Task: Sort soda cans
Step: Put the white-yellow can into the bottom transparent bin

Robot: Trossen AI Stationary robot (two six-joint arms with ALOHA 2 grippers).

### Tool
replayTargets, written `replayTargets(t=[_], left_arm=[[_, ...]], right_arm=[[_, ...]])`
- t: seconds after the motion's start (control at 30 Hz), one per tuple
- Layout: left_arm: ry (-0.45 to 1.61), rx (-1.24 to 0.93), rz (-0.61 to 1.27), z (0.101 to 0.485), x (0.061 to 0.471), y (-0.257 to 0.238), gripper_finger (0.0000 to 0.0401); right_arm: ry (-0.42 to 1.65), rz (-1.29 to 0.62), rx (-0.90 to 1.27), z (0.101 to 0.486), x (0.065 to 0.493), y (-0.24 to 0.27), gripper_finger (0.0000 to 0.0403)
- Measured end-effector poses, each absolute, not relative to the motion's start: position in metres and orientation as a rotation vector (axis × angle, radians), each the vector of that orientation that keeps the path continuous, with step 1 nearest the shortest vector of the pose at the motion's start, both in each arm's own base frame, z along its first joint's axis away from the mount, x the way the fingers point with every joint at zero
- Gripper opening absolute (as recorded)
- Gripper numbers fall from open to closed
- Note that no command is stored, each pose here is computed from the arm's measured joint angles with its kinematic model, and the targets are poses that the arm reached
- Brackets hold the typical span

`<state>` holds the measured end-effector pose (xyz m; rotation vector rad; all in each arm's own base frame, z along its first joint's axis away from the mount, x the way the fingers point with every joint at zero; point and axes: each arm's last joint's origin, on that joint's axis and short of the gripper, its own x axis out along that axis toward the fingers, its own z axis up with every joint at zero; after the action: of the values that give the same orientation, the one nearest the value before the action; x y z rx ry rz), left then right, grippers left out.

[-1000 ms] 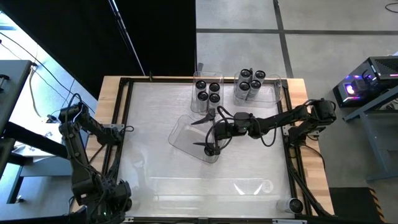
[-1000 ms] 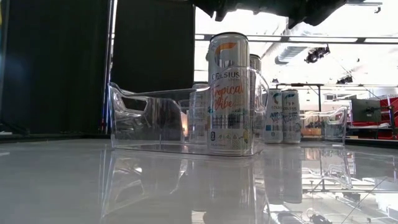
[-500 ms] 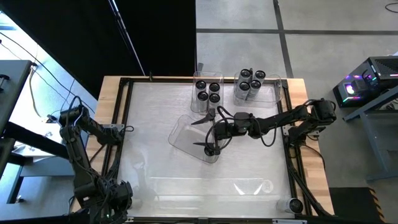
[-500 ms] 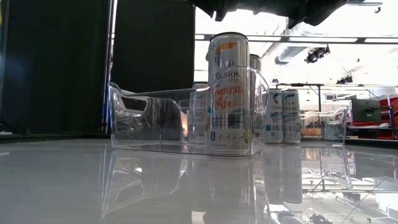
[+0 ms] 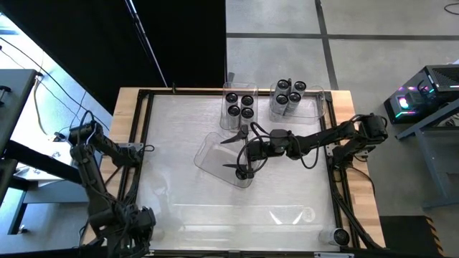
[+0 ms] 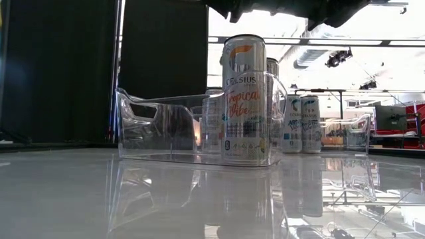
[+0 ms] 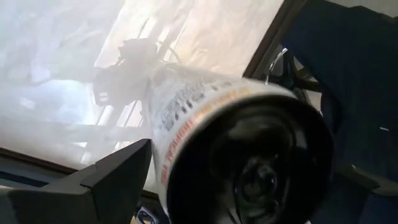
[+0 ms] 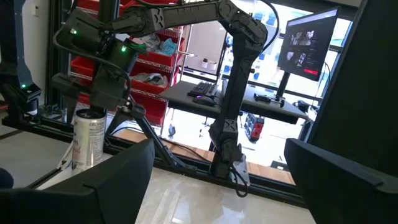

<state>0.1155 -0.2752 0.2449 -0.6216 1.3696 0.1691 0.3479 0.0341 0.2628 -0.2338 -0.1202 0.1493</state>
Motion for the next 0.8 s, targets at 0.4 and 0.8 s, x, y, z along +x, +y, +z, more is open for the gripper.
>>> replayTargets(t=[0.4, 0.8], left_arm=[[1.409, -0.611, 0.216, 0.2442, 0.1171, -0.2697, 0.0351], [1.382, -0.634, 0.226, 0.247, 0.1198, -0.2672, 0.0302]], right_arm=[[-0.112, 0.151, -0.223, 0.2621, 0.348, 0.0341, 0.0355], [-0.107, 0.151, -0.223, 0.2616, 0.3481, 0.0341, 0.0355]])
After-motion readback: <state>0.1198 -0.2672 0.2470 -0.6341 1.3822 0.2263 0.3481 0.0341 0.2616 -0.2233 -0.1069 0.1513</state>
